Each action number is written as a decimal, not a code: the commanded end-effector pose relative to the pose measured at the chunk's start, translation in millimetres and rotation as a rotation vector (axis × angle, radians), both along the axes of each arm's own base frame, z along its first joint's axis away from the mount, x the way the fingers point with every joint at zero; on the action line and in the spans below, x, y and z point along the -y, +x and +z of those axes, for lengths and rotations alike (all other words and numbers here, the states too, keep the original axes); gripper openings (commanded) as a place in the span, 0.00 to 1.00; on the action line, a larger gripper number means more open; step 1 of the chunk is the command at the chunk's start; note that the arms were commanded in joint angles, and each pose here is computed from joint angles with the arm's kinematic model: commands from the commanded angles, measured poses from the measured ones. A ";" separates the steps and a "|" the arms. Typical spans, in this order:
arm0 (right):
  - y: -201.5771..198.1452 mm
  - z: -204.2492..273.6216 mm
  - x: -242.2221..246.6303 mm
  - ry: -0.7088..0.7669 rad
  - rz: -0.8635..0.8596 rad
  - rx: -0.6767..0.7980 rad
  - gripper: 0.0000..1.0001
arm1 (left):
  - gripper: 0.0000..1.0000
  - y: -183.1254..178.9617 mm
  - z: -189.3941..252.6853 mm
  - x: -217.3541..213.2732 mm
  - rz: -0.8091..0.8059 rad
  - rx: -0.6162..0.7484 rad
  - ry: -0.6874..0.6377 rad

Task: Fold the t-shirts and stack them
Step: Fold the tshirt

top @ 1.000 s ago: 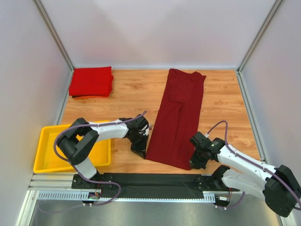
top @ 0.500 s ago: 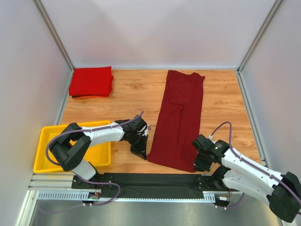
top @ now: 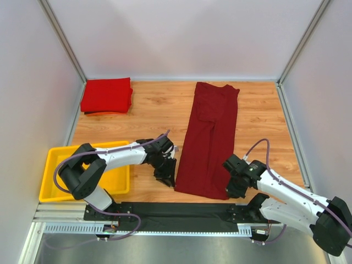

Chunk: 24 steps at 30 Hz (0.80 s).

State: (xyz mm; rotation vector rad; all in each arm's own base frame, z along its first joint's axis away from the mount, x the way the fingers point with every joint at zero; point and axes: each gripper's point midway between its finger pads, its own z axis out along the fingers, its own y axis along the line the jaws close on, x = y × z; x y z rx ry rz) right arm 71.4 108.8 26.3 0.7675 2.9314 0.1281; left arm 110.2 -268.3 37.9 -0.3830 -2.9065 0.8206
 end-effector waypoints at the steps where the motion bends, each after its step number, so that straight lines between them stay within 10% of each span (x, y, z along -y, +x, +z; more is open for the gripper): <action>1: 6.0 5.3 -0.3 -0.010 0.013 0.029 0.00 | 0.42 2.1 6.3 -4.0 -0.005 0.037 0.023; 14: 7.3 5.1 -4.0 0.019 0.022 0.048 0.00 | 0.46 6.2 -19.7 7.4 0.051 0.019 0.022; 24: 6.7 4.6 -3.1 0.026 0.019 0.058 0.00 | 0.29 -2.2 -32.1 10.0 0.045 -0.011 0.052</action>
